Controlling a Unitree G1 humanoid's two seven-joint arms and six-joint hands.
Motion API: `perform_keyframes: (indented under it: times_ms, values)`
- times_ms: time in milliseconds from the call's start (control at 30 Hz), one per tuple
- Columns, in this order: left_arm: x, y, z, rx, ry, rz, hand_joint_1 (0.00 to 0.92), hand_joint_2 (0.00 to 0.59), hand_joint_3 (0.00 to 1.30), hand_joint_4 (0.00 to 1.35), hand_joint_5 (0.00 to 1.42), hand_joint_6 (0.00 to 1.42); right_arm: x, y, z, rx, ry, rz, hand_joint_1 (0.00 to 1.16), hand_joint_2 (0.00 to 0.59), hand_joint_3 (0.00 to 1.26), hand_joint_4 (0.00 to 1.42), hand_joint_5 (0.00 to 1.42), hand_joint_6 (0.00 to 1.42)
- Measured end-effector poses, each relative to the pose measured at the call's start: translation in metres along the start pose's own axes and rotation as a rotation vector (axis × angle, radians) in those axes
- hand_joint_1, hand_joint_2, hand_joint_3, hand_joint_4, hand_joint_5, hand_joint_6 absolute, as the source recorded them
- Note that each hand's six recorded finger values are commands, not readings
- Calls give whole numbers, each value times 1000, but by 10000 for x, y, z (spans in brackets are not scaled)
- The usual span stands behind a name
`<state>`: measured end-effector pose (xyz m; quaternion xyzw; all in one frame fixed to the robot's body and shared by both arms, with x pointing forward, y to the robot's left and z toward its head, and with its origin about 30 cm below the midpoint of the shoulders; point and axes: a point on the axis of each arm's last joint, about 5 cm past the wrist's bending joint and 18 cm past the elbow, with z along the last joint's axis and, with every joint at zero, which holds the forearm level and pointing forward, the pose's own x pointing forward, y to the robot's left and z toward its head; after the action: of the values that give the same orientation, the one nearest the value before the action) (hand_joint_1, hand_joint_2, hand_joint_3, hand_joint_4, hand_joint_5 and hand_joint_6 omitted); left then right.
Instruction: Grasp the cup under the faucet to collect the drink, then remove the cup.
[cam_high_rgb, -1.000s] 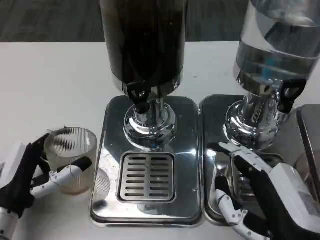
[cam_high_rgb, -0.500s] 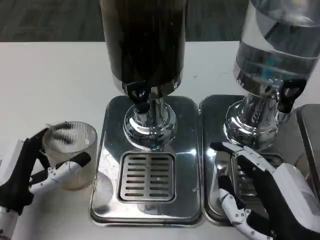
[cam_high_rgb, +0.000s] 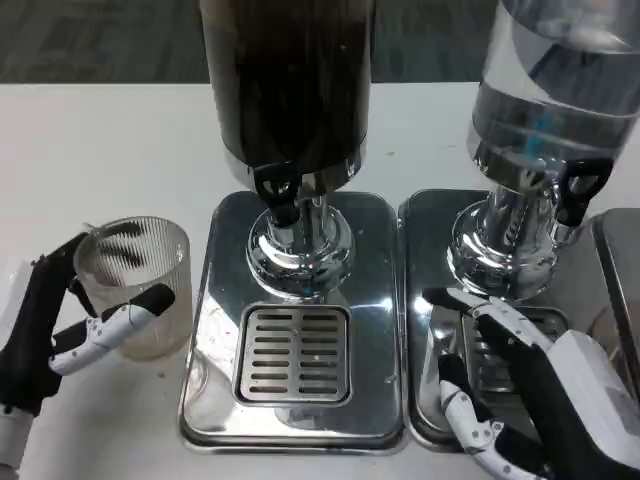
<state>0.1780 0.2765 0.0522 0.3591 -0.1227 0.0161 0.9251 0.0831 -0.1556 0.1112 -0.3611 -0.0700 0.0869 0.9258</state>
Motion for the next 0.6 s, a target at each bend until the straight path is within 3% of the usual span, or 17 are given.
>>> perform_keyframes:
  times_ms: [600]
  values:
    - [29,-123,53,-43,-29,-30,182,215,433,534,790,957,-1,8,6,10,6,-10,484,553,232,198,122,162]
